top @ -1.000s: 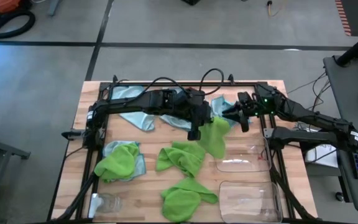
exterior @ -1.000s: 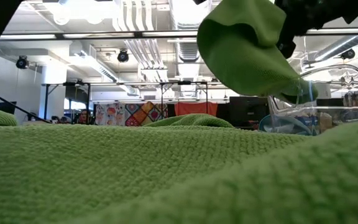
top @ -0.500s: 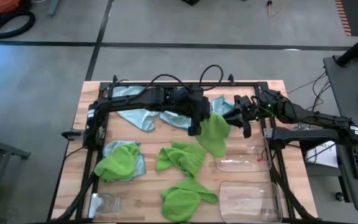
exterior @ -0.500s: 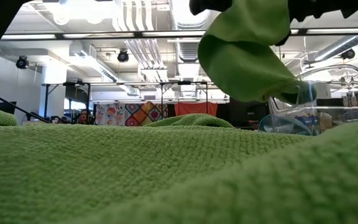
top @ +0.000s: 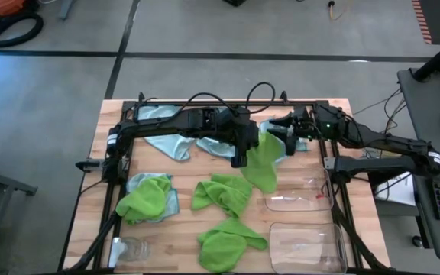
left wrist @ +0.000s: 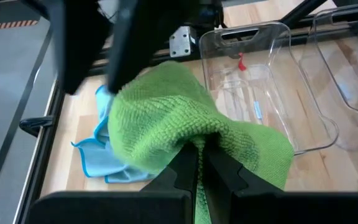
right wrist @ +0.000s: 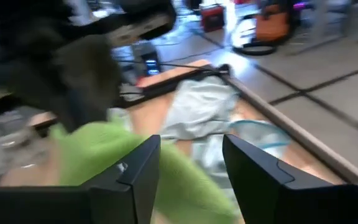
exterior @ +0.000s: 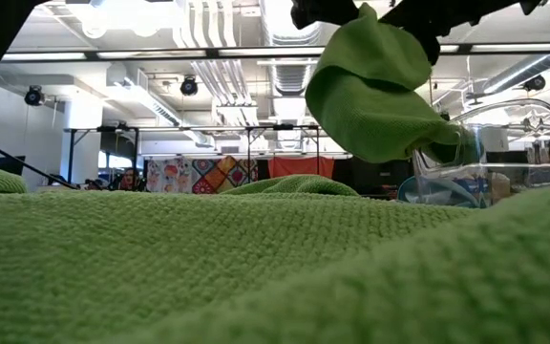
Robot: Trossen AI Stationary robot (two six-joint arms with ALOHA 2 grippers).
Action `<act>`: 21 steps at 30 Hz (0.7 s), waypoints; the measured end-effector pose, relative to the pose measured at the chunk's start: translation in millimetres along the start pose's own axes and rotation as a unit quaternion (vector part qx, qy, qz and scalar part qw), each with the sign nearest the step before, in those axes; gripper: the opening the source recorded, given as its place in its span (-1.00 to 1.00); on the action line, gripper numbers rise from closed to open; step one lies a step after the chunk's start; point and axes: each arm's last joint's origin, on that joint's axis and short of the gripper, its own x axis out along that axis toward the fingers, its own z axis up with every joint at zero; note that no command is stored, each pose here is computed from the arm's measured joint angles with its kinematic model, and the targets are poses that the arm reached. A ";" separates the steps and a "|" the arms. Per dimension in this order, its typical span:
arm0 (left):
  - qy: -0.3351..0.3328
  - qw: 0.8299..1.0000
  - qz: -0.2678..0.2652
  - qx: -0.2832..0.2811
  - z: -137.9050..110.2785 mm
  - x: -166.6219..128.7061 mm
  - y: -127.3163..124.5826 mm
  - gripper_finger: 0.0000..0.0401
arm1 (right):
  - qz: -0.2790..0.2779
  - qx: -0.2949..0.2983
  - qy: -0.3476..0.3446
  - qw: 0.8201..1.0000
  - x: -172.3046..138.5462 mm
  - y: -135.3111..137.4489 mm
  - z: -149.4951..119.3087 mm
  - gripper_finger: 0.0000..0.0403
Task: Sort microfiber towel by color & place in baskets
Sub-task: Put the green microfiber cloth into the top transparent bin
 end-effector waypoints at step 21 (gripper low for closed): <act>0.008 1.000 0.011 -0.004 -3.6 -0.2 11.7 -1.00 | 0.041 0.024 0.092 0.995 -11.1 9.1 26.2 -0.09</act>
